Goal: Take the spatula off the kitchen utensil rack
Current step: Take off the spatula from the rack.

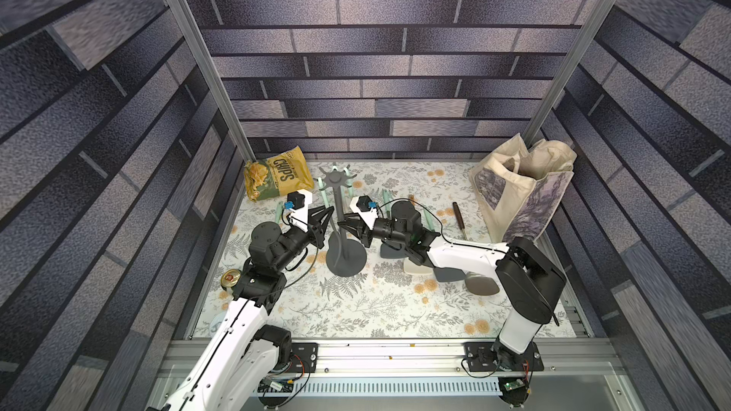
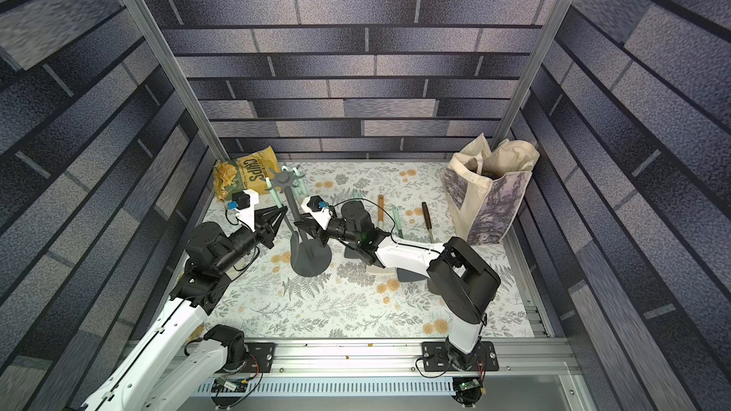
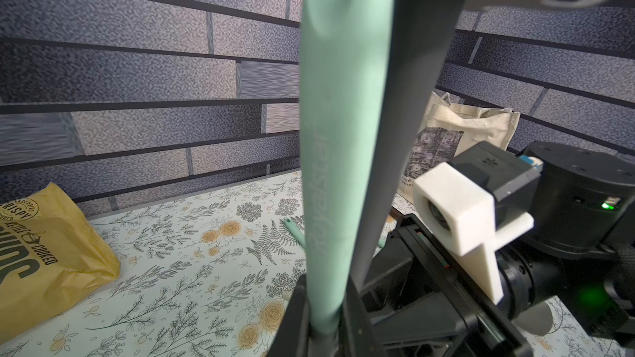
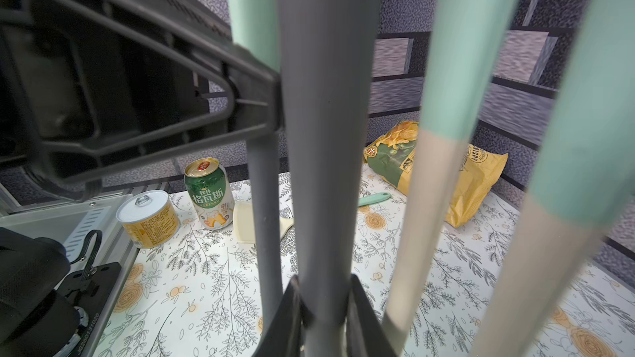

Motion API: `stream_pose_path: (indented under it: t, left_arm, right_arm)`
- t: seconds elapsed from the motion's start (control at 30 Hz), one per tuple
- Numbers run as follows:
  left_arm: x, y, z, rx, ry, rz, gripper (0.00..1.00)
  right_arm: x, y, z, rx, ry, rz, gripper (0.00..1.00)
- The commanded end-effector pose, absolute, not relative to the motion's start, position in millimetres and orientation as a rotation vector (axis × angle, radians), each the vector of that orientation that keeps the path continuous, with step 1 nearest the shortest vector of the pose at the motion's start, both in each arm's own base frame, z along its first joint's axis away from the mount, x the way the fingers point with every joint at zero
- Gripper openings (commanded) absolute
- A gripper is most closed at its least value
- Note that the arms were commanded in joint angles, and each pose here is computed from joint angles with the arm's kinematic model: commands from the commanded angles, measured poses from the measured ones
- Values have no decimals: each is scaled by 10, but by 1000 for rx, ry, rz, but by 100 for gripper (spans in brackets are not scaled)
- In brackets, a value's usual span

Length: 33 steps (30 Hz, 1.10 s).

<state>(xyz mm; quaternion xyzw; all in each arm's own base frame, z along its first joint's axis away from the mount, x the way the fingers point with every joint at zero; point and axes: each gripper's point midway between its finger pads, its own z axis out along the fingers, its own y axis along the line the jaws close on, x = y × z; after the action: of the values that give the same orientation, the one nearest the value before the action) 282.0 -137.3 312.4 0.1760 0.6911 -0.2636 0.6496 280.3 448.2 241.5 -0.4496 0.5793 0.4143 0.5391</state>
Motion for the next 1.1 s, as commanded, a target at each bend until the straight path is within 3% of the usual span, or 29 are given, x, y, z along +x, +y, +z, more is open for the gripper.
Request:
stream_pose_path:
  t: [0.0,1.07]
  left_arm:
    - [2803,-1236,3371,358,1521,-516,1]
    - [2770,-908,3519,269,1531,-299,0]
  right_arm:
    - [2827,4455,2432,-1059,1386,971,13]
    - [2830,4439,2422,-1054,1392,964,13]
